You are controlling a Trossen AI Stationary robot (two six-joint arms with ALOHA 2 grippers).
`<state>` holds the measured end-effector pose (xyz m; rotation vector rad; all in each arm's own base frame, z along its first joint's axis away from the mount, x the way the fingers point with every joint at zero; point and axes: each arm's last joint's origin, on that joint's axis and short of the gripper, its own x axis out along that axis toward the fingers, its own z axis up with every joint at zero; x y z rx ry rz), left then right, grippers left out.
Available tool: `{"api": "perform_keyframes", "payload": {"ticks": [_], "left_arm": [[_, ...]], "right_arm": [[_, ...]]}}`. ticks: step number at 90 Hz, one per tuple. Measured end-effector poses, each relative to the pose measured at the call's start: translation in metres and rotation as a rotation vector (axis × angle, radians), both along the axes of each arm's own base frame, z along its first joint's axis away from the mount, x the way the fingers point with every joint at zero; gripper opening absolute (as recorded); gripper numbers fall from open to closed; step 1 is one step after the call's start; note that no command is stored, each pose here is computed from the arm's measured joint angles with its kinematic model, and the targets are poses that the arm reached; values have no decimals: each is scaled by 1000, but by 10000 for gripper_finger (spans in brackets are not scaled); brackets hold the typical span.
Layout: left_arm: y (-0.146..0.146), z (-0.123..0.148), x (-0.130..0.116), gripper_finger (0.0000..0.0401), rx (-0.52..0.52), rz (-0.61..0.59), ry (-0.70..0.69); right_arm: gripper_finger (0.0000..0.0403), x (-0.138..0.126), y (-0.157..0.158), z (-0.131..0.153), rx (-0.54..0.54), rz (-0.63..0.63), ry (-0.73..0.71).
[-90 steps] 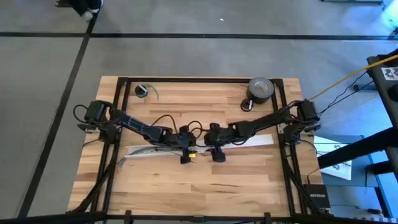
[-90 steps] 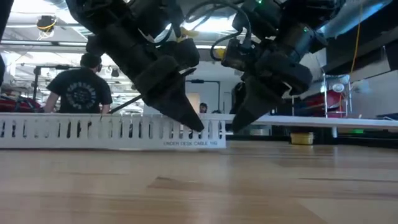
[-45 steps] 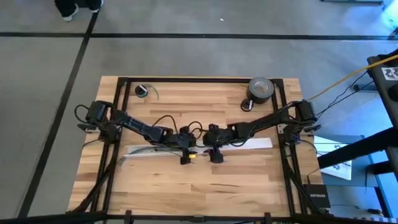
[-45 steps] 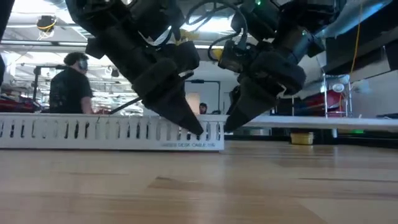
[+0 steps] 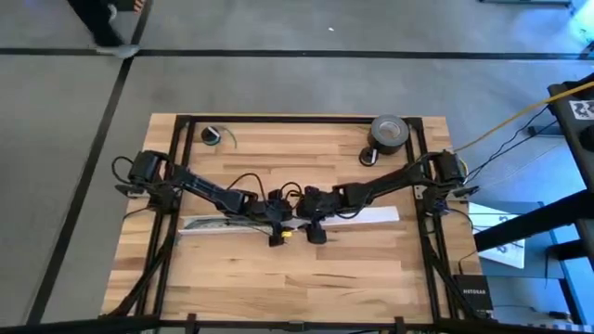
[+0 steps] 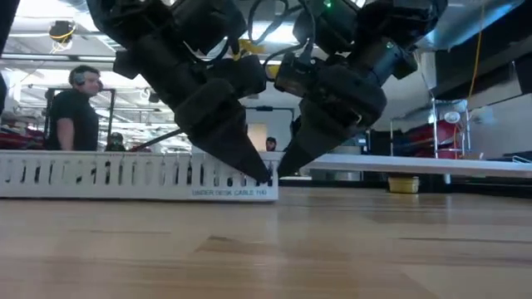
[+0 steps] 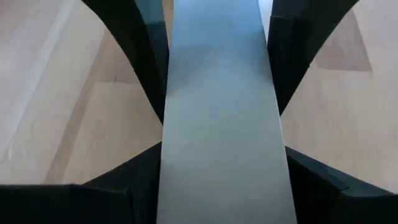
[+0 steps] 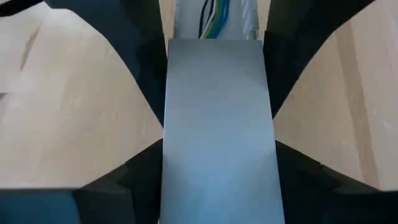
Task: Ziptie cables
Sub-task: Close the white cable duct
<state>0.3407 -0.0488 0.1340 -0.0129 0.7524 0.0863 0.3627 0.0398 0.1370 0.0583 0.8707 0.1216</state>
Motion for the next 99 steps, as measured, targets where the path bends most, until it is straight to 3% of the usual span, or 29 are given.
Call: {"api": "perform_keyframes", "payload": {"ticks": [41,74,99], "left_arm": [[1,-1,-1,240,5,7,11],[1,0,0,242,-22,27,3],[2,1,-1,293,1,10,12]], "right_arm": [[353,1,0,9,-8,13,83],[351,-4,-1,26,-47,22,129],[351,-5,-2,28,-88,20,123]]}}
